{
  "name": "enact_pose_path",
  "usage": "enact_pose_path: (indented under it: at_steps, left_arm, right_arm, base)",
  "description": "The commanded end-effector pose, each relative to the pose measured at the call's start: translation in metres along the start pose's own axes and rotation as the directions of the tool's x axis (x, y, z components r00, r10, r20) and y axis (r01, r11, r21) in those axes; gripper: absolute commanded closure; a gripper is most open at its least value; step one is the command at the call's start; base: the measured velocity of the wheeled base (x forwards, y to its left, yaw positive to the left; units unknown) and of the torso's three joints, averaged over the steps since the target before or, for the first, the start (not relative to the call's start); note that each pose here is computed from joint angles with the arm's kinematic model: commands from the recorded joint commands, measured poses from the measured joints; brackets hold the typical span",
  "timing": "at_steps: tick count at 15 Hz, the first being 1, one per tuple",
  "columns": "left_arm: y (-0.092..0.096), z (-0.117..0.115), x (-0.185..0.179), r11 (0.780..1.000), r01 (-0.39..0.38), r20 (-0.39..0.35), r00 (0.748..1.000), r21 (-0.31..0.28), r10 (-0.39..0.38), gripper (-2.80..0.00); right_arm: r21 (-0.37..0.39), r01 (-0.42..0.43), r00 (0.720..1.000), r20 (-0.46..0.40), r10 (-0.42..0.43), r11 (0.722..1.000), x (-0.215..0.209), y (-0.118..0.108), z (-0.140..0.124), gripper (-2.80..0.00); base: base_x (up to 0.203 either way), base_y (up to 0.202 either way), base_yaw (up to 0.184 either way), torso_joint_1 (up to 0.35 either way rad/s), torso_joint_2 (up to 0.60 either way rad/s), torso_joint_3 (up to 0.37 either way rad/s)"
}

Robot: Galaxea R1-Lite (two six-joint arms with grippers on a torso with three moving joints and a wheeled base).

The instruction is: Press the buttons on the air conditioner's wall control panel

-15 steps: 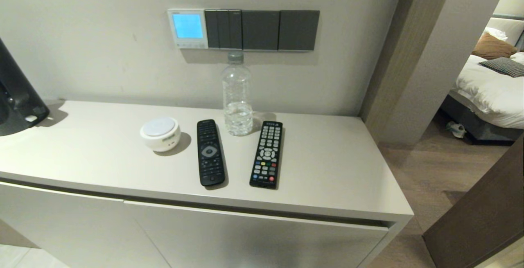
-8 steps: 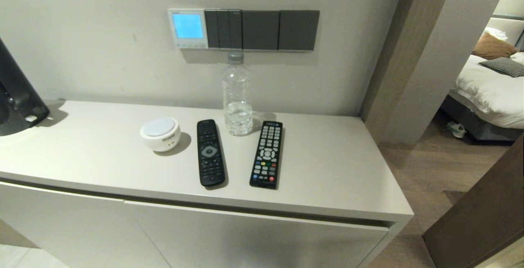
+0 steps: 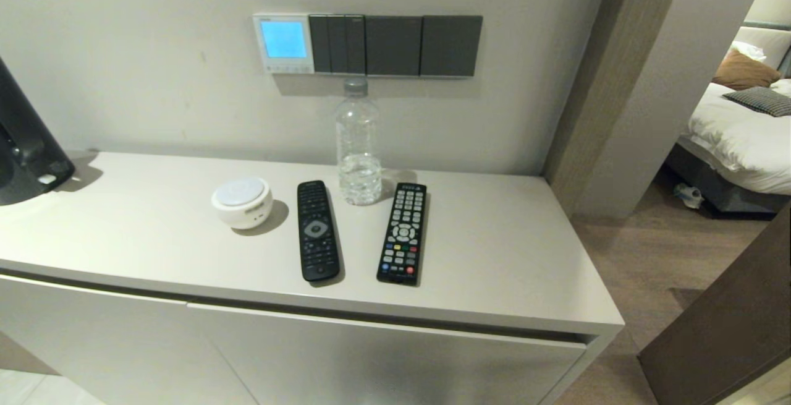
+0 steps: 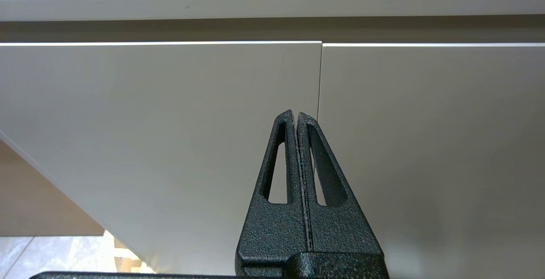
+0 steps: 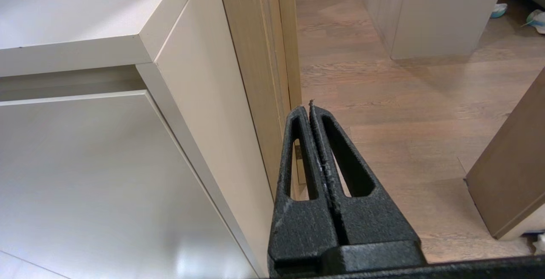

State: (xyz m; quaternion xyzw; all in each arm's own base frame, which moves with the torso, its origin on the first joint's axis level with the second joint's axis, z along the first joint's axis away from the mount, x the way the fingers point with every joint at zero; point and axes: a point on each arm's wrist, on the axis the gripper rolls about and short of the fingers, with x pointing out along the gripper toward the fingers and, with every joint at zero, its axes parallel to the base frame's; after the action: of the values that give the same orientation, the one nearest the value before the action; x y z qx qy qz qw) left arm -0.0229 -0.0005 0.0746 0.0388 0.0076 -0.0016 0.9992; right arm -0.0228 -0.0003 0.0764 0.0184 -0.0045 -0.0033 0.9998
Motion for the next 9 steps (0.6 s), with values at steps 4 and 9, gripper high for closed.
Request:
enact_pose_path:
  at_steps: [4, 9]
  left_arm:
    - [0.0000, 0.0001, 0.0001, 1.000, 0.001, -0.002, 1.000, 0.000, -0.001, 0.00]
    - [0.0000, 0.0001, 0.0001, 1.000, 0.001, -0.002, 1.000, 0.000, -0.001, 0.00]
  right_arm:
    - [0.000, -0.001, 1.000, -0.003, 0.001, 1.000, 0.0002, 0.0000, -0.0004, 0.00]
    - [0.000, 0.000, 1.000, -0.003, 0.000, 1.000, 0.0002, 0.0000, -0.0004, 0.00]
  base:
    - [0.000, 0.000, 0.000, 0.000, 0.00, 0.000]
    - [0.000, 0.000, 0.000, 0.000, 0.00, 0.000]
